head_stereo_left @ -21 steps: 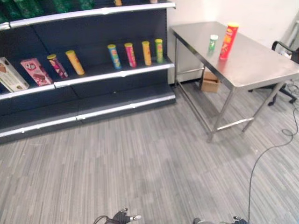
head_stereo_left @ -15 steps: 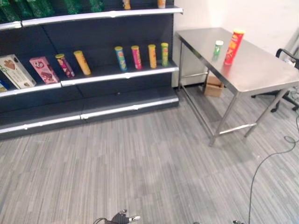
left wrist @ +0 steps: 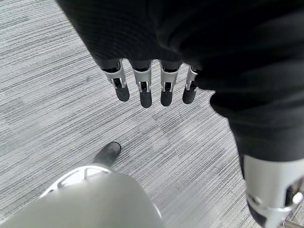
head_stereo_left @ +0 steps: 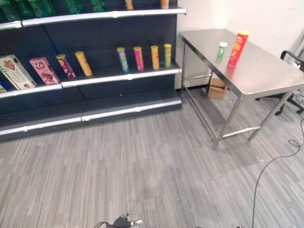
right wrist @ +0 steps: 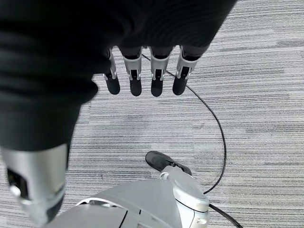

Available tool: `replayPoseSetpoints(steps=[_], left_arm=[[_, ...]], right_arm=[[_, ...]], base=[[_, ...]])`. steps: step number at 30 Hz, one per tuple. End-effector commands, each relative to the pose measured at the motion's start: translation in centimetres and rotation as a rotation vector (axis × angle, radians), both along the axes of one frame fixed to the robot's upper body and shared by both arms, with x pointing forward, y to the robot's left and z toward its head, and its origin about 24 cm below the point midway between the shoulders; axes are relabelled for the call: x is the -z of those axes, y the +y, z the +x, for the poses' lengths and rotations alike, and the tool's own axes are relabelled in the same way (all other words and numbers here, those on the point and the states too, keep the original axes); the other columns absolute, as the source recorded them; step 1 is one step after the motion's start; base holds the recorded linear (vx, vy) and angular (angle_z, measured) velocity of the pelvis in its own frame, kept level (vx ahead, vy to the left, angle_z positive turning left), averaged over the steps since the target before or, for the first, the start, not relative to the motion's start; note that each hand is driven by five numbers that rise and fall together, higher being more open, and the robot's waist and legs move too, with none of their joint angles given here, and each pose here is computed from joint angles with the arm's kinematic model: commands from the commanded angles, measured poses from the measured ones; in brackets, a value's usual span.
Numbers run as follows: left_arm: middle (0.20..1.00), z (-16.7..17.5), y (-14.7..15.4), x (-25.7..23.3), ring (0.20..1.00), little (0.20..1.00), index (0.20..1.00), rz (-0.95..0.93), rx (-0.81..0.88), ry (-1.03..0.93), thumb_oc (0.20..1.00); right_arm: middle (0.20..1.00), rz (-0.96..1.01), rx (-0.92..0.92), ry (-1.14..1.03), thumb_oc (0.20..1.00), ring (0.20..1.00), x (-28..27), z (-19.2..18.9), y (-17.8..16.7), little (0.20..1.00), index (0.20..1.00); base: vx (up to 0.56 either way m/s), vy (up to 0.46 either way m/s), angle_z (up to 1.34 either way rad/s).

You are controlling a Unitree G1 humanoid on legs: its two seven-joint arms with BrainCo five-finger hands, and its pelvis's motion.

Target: Put the goods on the table back onto the shelves and tidy them up.

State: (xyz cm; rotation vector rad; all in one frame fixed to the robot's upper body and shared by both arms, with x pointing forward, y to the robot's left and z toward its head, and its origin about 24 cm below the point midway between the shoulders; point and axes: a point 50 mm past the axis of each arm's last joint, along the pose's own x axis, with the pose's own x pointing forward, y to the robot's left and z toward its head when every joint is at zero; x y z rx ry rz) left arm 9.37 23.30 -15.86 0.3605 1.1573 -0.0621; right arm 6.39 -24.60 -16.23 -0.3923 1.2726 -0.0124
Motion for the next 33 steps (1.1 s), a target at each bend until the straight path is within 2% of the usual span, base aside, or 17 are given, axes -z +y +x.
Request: replayPoseSetpoints(steps=[1, 17, 26, 33], left_arm=[[1.000, 2.7, 0.0, -0.7, 1.000, 1.000, 1.000, -0.010, 0.019, -0.073, 1.000], [1.000, 2.2, -0.4, -0.4, 1.000, 1.000, 1.000, -0.010, 0.037, -0.048, 1.000], [1.000, 2.9, 0.4, -0.8, 1.000, 1.000, 1.000, 0.017, 0.022, -0.067, 1.000], [1.000, 3.8, 1.0, -1.2, 1.000, 1.000, 1.000, 0.031, 0.017, -0.091, 1.000]], right_arm=[[1.000, -0.020, -0.066, -0.045, 1.000, 1.000, -0.4, 2.2, 0.1, 1.000, 1.000], [1.000, -0.038, -0.073, -0.045, 1.000, 1.000, -0.5, 2.3, -0.3, 1.000, 1.000], [1.000, -0.051, -0.069, -0.096, 1.000, 1.000, -1.2, 4.5, -1.0, 1.000, 1.000], [1.000, -0.065, -0.015, -0.102, 1.000, 1.000, -1.5, 4.2, -2.1, 1.000, 1.000]], base=[[-0.02, -0.048, 0.00], [0.00, 0.020, -0.01], [0.05, 0.169, -0.05], [0.16, 0.138, -0.16]])
